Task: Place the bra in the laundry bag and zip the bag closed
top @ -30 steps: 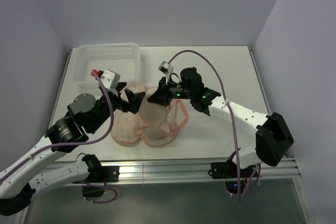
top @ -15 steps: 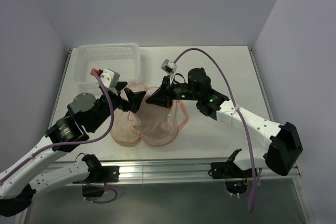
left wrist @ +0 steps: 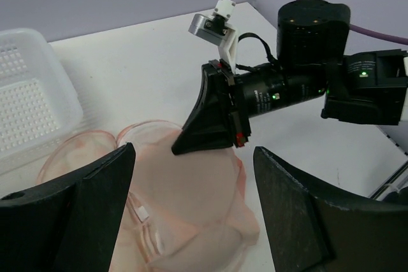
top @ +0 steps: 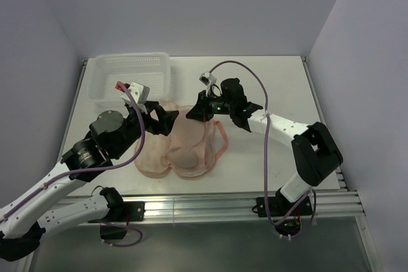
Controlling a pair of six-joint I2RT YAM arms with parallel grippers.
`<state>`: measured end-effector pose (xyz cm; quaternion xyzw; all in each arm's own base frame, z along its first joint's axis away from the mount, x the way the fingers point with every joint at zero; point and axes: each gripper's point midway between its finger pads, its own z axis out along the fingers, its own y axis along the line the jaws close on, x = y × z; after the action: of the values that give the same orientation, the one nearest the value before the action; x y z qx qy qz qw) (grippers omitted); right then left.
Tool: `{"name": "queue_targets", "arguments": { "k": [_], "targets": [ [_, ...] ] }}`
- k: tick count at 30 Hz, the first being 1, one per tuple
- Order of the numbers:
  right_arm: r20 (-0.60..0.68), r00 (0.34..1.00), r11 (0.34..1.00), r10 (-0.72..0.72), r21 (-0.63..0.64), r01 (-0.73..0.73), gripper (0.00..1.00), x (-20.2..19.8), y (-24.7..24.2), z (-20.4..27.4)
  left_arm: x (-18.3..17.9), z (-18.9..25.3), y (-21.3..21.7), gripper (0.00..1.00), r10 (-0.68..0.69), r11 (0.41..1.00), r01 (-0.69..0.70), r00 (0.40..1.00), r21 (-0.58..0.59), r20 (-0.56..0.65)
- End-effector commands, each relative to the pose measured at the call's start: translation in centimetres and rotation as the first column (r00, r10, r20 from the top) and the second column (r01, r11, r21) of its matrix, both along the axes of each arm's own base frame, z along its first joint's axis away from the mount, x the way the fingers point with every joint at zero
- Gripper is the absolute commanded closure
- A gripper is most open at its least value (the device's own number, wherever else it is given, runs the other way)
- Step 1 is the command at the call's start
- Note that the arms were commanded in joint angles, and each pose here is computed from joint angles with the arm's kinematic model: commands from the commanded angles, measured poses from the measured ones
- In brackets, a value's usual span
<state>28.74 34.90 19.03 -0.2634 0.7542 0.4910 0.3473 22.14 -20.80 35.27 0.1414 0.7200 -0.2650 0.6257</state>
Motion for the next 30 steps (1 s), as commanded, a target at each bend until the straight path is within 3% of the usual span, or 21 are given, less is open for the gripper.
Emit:
{"name": "queue_targets", "arguments": {
  "k": [1,5,15,22,30],
  "targets": [
    [0.101,0.991,0.995,-0.088,-0.037,0.092,1.0,3.7,-0.7,0.4,-0.2,0.6,-0.3,0.19,0.003,0.996,-0.008,0.999,-0.092,-0.046],
    [0.141,0.983,0.979,-0.121,-0.147,0.142,1.0,5.9,-1.2,-1.7,-0.6,-1.5,-0.5,0.28,0.006,0.989,-0.025,0.991,-0.146,-0.131],
    [0.181,0.971,0.952,-0.155,-0.234,0.195,0.99,9.0,-1.6,-3.9,-0.6,-13.5,0.3,0.4,0.146,0.983,-0.179,0.897,-0.041,-0.417],
    [0.153,0.975,0.948,-0.163,-0.25,0.198,0.97,8.6,-1.5,-5.2,0.0,-17.0,-0.1,0.43,0.186,0.98,-0.2,0.874,0.016,-0.448],
    [0.154,0.969,0.944,-0.194,-0.239,0.227,0.95,8.1,-1.9,-5.0,0.4,-18.6,-0.4,0.52,0.183,0.979,-0.205,0.88,-0.004,-0.438]
  ]
}}
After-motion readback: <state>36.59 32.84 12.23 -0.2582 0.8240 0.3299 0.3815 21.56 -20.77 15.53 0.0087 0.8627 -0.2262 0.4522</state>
